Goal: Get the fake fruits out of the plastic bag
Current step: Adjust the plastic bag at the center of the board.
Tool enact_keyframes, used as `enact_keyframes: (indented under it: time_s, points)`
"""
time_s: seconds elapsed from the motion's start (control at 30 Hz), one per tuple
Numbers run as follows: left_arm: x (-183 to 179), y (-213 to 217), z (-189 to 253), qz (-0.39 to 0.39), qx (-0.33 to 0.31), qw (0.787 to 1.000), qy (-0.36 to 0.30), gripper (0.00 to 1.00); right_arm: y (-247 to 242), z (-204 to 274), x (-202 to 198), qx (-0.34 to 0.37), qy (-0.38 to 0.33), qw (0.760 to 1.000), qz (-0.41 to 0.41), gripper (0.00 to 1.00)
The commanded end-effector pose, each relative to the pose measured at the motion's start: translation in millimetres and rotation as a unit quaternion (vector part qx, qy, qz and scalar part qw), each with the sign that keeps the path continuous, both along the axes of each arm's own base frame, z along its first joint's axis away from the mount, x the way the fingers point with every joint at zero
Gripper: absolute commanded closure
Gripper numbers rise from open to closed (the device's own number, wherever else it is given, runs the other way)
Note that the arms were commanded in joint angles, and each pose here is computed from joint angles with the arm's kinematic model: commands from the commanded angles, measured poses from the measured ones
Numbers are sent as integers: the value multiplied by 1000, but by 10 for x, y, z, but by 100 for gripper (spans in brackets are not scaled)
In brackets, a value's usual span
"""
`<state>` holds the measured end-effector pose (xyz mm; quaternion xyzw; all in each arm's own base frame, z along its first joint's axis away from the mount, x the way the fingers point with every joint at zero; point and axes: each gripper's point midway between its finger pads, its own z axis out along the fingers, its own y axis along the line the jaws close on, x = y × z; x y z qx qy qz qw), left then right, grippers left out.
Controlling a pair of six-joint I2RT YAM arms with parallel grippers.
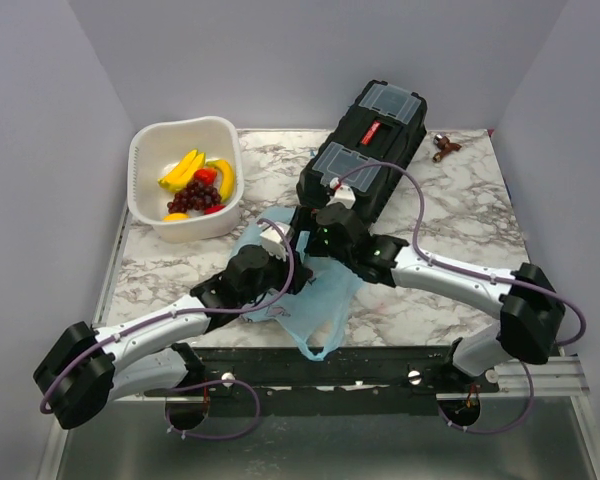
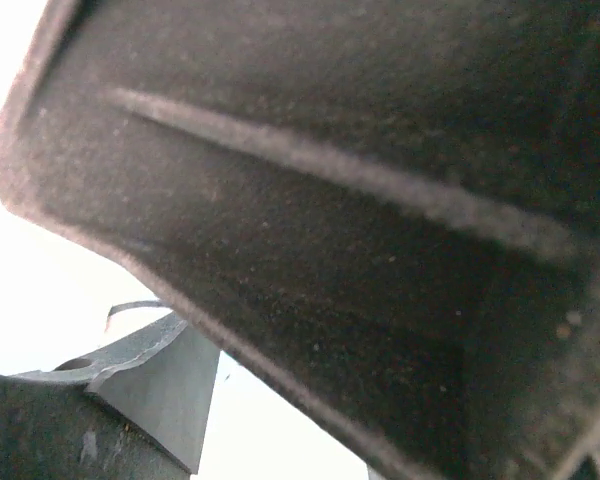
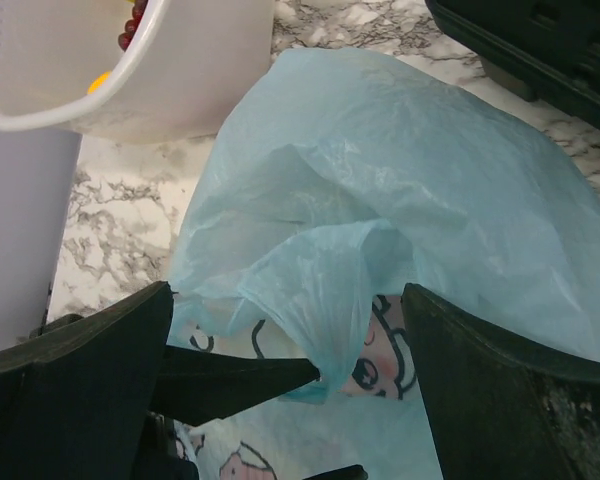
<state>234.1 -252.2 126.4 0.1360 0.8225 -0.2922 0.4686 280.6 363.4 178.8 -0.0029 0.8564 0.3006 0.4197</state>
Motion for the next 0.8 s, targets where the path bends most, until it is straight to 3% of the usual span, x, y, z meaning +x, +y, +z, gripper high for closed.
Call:
enact_keyframes:
  time_s: [0.0,0.3,0.47,0.53,0.77]
  points:
    - [177,470,-332,102,56,992,50,51,-269,242,-741,-29,29,992,120,1]
    - [146,494,-193,90,50,993,54,48,-846,347,-1112,-51,22,989,138,0]
    - [27,466,-6,67,29,996,60,47,-564,742,-1316,75,12,978,193,0]
    - [-76,464,133,52,13,997,60,45,-526,775,-1286,93,11,978,185,0]
    - [-508,646,641,17,-35,998,44,18,-375,553,-1004,7,-12,983,183,3]
